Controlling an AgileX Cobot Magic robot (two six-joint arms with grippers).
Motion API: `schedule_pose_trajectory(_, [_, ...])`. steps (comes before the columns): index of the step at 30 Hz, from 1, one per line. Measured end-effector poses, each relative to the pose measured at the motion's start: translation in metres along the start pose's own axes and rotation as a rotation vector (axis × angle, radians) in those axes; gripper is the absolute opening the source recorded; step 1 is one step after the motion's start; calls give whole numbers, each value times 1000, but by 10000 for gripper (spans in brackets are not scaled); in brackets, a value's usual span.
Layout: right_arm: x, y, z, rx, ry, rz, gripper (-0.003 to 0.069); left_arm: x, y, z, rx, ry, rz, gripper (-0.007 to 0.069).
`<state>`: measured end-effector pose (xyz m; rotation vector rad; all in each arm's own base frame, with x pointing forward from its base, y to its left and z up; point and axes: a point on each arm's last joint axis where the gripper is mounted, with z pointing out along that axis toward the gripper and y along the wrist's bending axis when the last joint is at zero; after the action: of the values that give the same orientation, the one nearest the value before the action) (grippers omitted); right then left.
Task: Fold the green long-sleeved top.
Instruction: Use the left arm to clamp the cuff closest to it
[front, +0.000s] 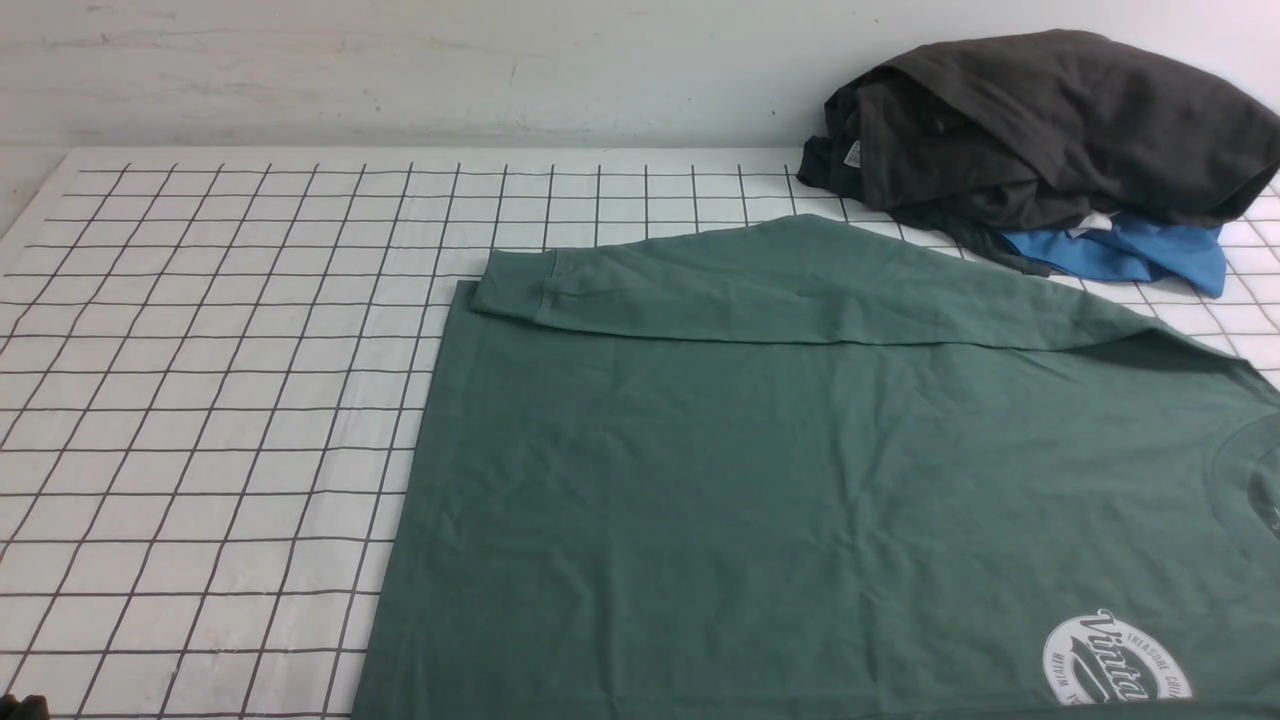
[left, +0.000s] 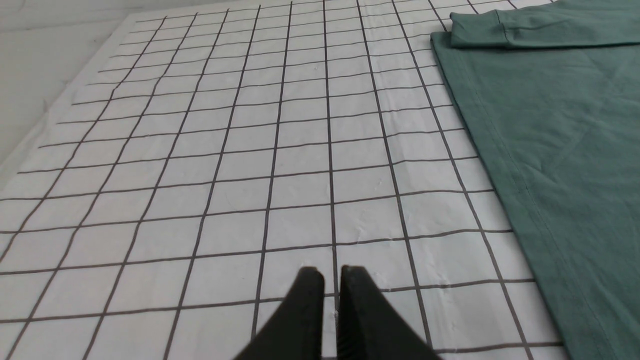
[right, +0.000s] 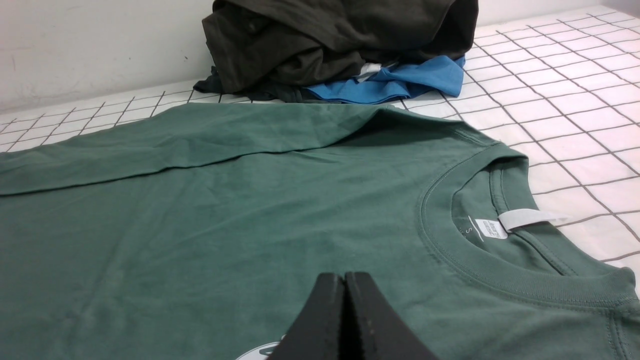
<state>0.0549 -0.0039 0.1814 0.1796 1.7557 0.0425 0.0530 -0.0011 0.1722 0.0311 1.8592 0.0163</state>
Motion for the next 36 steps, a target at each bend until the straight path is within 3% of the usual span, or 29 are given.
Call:
schedule_pose_trajectory(6, [0, 0, 0, 0, 0, 1, -14, 0, 0, 0, 0, -4, -6, 33])
schedule_pose_trajectory(8, [0, 0, 0, 0, 0, 2, -14, -2, -1, 0, 9, -25, -73, 33])
schedule_pose_trajectory(9, [0, 0, 0, -1, 0, 4, -14, -3, -1, 0, 61, -34, -115, 33])
schedule_pose_trajectory(10, [0, 0, 0, -3, 0, 11, -14, -4, -2, 0, 30, -43, -204, 33])
schedule_pose_trajectory(12, [0, 1, 0, -10, 1, 57, -14, -7, -5, 0, 66, -67, -391, 33])
schedule_pose_trajectory(13, [0, 2, 0, -24, 4, 134, -14, -9, -7, -1, 98, -77, -567, 33])
schedule_pose_trajectory(17, [0, 8, 0, -88, 27, 516, -14, -14, -12, -2, 192, -75, -1014, 33])
schedule_pose_trajectory(18, [0, 10, -1, -109, 38, 643, -14, -15, -12, -2, 213, -71, -1094, 33])
schedule_pose_trajectory(19, [0, 11, -1, -113, 40, 668, -14, -15, -12, -2, 213, -71, -1094, 33])
schedule_pose_trajectory(20, [0, 14, -1, -143, 59, 831, -14, -15, -13, -2, 228, -69, -1145, 33])
schedule_pose_trajectory(22, [-3, 17, -2, -182, 66, 1008, -14, -16, -13, -2, 234, -71, -1154, 33])
schedule_pose_trajectory(28, [-5, 16, -2, -190, 40, 992, -14, -16, -14, -2, 236, -73, -1111, 33])
schedule_pose_trajectory(32, [-8, 14, -1, -182, -15, 911, -14, -34, -17, -12, 269, -110, -837, 33])
schedule_pose_trajectory(36, [-12, 13, -2, -178, -49, 726, -14, -73, -21, -32, 311, -185, -492, 33])
